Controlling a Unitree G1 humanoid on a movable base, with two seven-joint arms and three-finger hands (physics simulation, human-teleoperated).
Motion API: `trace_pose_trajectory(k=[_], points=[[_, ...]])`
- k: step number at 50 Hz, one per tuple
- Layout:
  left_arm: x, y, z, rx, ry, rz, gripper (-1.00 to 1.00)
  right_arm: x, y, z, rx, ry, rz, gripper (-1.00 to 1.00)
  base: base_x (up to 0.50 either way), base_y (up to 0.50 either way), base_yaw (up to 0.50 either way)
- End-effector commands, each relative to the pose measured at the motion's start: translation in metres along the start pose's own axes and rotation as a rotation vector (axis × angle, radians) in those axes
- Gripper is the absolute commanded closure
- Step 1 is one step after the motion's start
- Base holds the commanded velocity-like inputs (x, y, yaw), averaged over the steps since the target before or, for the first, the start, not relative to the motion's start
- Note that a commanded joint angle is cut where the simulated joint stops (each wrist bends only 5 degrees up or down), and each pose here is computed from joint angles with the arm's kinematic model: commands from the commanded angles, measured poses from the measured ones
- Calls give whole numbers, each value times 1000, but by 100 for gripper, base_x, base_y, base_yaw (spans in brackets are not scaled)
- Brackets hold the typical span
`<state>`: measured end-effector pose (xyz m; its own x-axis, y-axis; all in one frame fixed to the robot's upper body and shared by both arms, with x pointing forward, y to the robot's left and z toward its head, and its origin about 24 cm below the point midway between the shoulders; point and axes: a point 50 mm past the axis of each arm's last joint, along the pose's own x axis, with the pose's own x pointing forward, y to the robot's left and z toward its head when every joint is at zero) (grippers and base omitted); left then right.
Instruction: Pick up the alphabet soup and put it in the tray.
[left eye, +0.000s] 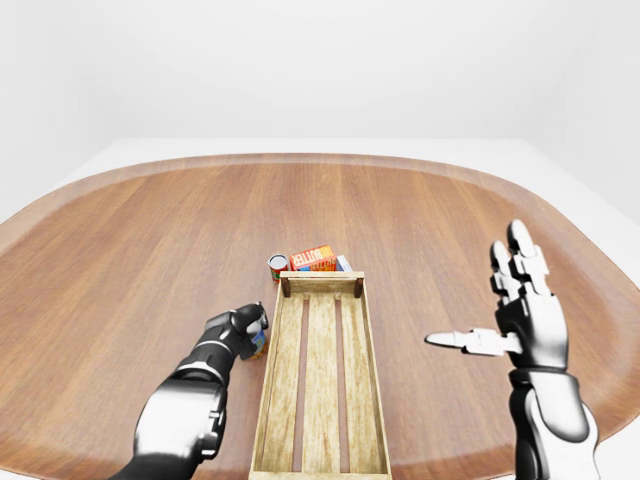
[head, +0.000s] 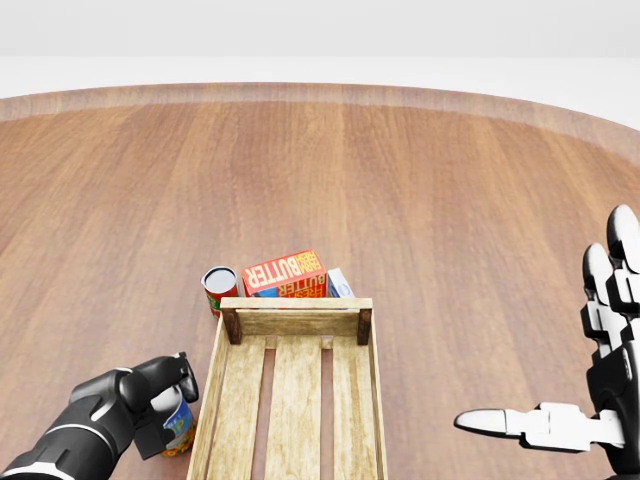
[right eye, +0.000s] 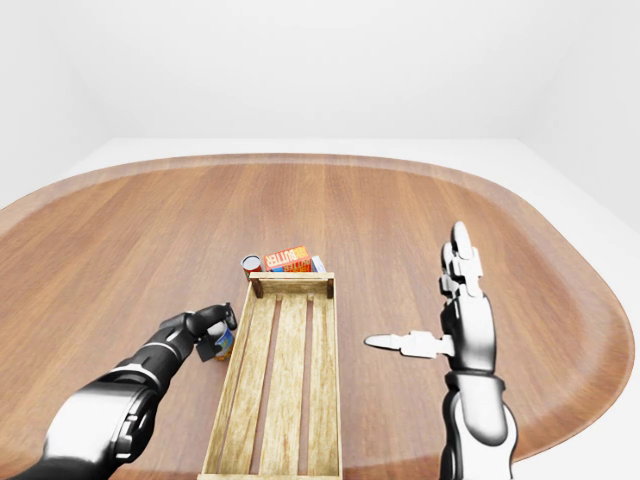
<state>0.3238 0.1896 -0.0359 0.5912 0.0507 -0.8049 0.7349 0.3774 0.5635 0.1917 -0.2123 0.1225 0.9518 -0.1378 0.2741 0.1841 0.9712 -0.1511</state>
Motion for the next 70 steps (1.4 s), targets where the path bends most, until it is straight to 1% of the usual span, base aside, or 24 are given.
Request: trace_pose_trajectory(k=[1,5,8,11,13,15,20,25,27,28,31,34,36,37,38,39,41,45,51,55,58,62,67,70], points=[[1,-4,-5,-42,1,-30,100,-2,-1,1,0,-3,-3,-98,0,0,0],[-1,5,-12,-67,11,1,100,-2,0,-1,7,9,-2,-98,0,0,0],[-4,14,-17,-110,10,28,100,-2,0,-1,12,5,2,-98,0,0,0],[-4,14,-21,-122,18,40,100,-1,0,1,10,-2,1,-98,0,0,0],[-6,22,-23,-126,18,54,100,1,1,2,9,-12,6,-98,0,0,0],[-6,23,-24,-125,22,66,100,2,2,2,9,-10,8,-98,0,0,0],[-8,31,-28,-115,37,148,100,1,2,0,10,-2,9,-98,0,0,0],[-12,42,-28,-130,29,165,100,1,1,0,8,-5,9,-98,0,0,0],[-11,42,-28,-153,24,172,100,1,1,-1,11,-1,9,-98,0,0,0],[-15,51,-27,-155,16,185,100,2,2,-2,14,6,11,-98,0,0,0],[-18,59,-27,-165,10,208,100,2,3,-2,14,4,13,-98,0,0,0],[-27,80,-23,-184,-17,226,100,1,2,1,16,-8,12,-98,0,0,0],[-29,84,-23,-194,-32,228,100,1,3,1,16,-9,15,-98,0,0,0],[-32,91,-22,-189,-41,232,100,2,3,1,14,-8,15,-98,0,0,0],[-34,94,-23,-186,-54,251,100,2,3,1,14,-8,15,-98,0,0,0],[-38,103,-22,-190,-72,276,100,2,3,1,14,-8,15,-98,0,0,0],[-45,114,-21,-215,-112,283,100,2,3,1,14,-8,16,-98,0,0,0],[-62,139,-17,-219,-176,324,100,1,2,4,10,-21,13,-98,0,0,0],[-68,146,-14,-159,-169,347,100,1,4,2,15,-9,15,-98,0,0,0],[-91,168,0,-112,-224,391,100,1,3,4,11,-19,16,-98,0,0,0],[-105,176,11,-87,-272,382,100,1,4,5,10,-23,16,-98,0,0,0],[-116,174,27,-19,-318,365,100,2,5,6,11,-30,18,-98,0,0,0],[-124,168,38,22,-368,419,100,3,7,5,12,-26,23,-98,0,0,0],[-133,170,51,49,-409,460,100,3,6,6,10,-30,21,-98,0,0,0]])
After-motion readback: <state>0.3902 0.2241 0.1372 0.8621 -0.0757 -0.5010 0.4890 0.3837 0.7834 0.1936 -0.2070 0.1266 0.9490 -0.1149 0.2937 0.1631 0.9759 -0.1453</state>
